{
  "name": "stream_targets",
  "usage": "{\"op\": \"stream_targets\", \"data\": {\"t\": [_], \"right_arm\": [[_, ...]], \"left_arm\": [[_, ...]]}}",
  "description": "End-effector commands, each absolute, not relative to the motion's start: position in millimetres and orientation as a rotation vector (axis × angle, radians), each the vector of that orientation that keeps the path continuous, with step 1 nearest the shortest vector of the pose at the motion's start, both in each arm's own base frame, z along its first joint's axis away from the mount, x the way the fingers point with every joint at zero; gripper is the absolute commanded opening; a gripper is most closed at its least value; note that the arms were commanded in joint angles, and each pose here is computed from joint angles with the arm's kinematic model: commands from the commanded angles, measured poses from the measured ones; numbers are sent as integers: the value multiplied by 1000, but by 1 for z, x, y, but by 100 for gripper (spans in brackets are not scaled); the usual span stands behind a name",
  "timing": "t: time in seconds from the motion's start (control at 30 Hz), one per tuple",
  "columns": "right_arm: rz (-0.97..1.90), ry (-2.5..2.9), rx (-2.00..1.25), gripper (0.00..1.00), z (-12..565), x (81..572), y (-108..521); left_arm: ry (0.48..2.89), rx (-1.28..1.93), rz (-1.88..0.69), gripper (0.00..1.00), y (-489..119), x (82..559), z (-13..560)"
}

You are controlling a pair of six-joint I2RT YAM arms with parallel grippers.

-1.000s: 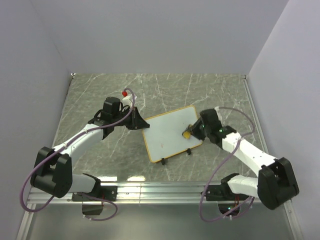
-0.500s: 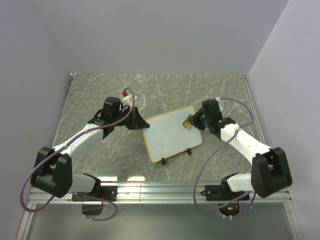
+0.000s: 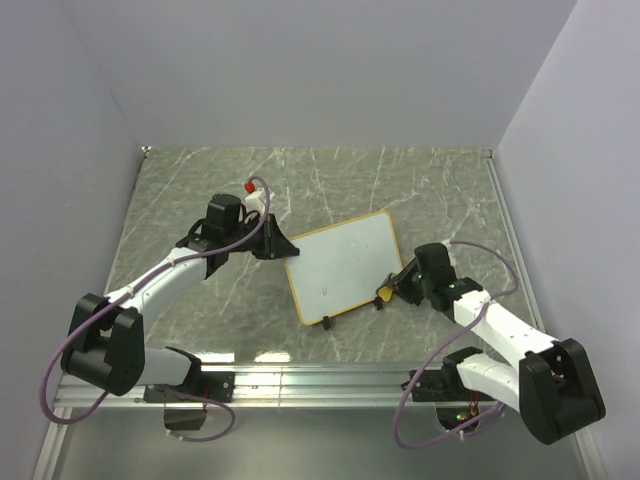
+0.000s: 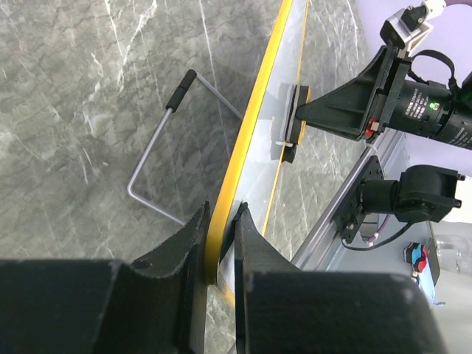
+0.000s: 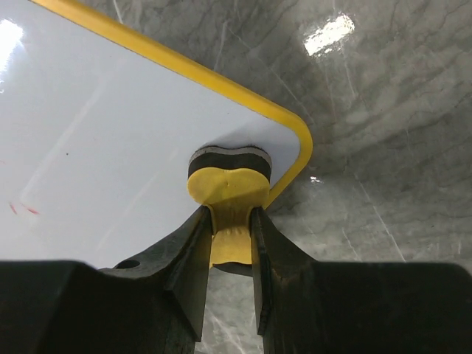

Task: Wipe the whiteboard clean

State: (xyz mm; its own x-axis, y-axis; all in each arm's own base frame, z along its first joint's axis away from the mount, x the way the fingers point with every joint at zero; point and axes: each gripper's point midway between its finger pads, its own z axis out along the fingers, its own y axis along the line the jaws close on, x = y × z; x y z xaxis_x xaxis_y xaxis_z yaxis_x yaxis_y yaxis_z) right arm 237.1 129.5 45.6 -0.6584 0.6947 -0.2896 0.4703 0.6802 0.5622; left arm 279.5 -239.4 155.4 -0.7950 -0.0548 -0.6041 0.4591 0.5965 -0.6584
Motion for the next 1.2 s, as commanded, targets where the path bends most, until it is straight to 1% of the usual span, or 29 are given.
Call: {"op": "stream_targets", "data": {"t": [0.0, 0.2, 0.3, 0.5, 0.63, 0.77, 0.8, 0.97, 1.0, 1.1, 1.17], "right_arm": [[646, 2357, 893, 0, 62, 255, 136], [662, 2303, 834, 0, 104, 306, 151], [705, 2258, 802, 0, 135, 337, 165], [758, 2247, 813, 0, 151, 368, 183], [758, 2285, 795, 0, 145, 373, 193], [771, 2335, 768, 0, 132, 352, 205], [762, 2368, 777, 0, 118, 339, 204], [867, 2414, 794, 0, 113, 292, 227], [876, 2451, 752, 0, 110, 276, 239], [894, 2501, 693, 0, 112, 251, 255], [853, 2555, 672, 0, 104, 241, 254]], "left_arm": [[2446, 295, -863, 0, -207, 275, 94], [2450, 298, -861, 0, -207, 275, 92], [2453, 299, -861, 0, -208, 275, 91], [2452, 292, -848, 0, -206, 276, 91], [2458, 287, -842, 0, -205, 276, 89], [2457, 283, -840, 0, -205, 277, 90], [2456, 281, -836, 0, -205, 277, 90], [2459, 275, -836, 0, -205, 278, 89], [2459, 274, -835, 0, -205, 279, 88], [2464, 274, -836, 0, -205, 279, 87], [2465, 273, -835, 0, -205, 279, 86]]}}
